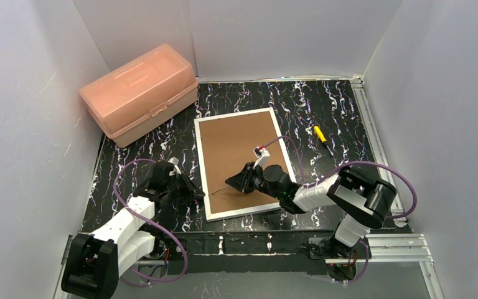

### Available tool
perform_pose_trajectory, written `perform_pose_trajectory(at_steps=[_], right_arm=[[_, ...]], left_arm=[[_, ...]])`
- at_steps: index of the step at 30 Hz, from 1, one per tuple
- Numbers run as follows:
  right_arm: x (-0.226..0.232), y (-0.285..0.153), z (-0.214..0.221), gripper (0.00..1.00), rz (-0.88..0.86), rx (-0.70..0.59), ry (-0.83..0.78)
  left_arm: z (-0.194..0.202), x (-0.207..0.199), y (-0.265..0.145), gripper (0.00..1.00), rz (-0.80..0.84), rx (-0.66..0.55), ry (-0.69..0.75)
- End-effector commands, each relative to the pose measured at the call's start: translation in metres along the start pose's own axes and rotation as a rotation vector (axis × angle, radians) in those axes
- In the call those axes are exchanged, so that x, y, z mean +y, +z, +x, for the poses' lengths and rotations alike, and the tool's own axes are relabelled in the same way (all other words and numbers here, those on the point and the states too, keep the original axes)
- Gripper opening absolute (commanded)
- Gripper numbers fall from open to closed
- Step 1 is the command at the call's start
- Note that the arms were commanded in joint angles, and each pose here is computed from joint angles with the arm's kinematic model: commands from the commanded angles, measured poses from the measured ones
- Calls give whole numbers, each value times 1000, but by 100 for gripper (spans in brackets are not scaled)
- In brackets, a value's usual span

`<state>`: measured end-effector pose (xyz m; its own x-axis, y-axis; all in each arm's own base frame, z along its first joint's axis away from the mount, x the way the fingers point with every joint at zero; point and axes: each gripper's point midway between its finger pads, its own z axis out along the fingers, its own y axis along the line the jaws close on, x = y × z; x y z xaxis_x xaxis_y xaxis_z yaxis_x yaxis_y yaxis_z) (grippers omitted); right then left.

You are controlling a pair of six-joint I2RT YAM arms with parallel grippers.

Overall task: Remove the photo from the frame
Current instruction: Release the photo frame item from the photo frame.

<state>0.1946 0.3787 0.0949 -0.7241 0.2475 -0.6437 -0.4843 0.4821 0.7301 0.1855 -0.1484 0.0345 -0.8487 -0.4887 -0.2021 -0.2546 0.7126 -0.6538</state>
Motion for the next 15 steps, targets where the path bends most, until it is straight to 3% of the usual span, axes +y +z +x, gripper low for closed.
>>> perform_pose_trajectory(at_steps=[1,15], right_arm=[[2,1,5,1,-33,0,3],[-2,-1,11,1,-25,13,10]], left_arm=[[15,17,-2,11,-59,56,2],[16,15,1,11,-48,73,0]])
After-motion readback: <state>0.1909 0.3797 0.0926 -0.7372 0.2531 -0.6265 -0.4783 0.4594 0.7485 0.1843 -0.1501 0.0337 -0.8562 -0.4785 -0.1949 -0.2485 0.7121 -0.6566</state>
